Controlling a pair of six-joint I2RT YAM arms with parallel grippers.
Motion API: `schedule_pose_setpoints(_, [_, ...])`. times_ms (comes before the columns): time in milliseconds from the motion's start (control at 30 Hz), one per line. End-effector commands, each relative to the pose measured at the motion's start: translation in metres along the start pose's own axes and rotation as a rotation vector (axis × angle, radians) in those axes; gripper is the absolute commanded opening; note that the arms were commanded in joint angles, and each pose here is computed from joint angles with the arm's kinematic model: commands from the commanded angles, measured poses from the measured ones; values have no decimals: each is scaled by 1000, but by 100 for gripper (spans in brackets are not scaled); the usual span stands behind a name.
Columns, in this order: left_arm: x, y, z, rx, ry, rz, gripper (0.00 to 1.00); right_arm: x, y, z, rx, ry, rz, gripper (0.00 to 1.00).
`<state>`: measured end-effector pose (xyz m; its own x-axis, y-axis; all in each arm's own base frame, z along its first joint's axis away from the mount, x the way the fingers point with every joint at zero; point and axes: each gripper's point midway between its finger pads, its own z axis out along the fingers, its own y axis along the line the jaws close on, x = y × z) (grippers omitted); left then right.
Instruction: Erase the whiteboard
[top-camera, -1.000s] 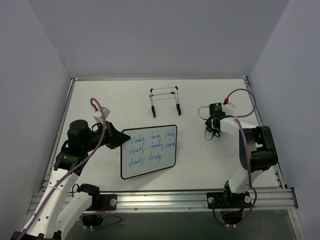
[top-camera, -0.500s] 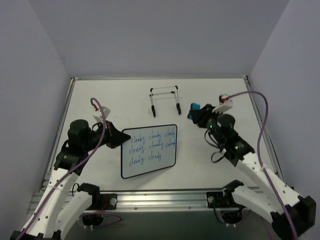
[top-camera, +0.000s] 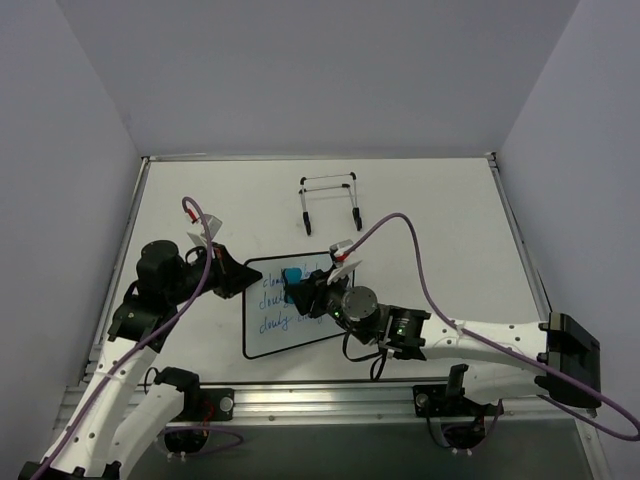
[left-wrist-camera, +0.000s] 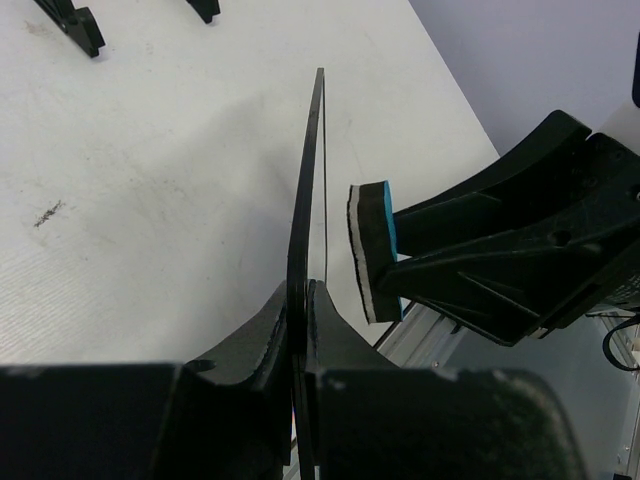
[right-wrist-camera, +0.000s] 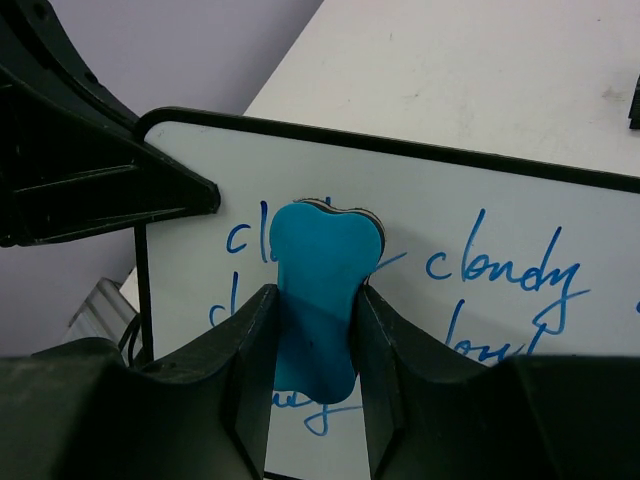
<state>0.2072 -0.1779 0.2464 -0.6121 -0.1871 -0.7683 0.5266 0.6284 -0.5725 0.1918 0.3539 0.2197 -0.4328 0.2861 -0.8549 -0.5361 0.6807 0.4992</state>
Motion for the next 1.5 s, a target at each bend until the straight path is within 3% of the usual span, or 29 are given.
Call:
schedule_pose_setpoints(0, [-5, 5, -3, -49, -16, 52, 2, -45, 18, 9, -1, -165, 47, 0])
schedule_pose_setpoints(433, [-8, 11, -6, -93, -35, 63, 2, -22, 15, 15, 14, -112, 25, 0])
schedule_pose_setpoints(767, [-7, 9, -7, -92, -35, 67, 2, -14, 58, 31, -42, -109, 37, 0])
schedule_pose_setpoints(967, [-5, 7, -6, -80, -29, 70, 2, 1, 39, 31, 90, -143, 64, 0])
schedule_pose_setpoints(1233, [-4, 5, -6, -69, -24, 73, 2, 37, 39, 35, 99, -49, 66, 0])
schedule_pose_setpoints(1467, [-3, 1, -5, -57, -20, 74, 2, 32, -23, 54, 227, -10, 62, 0])
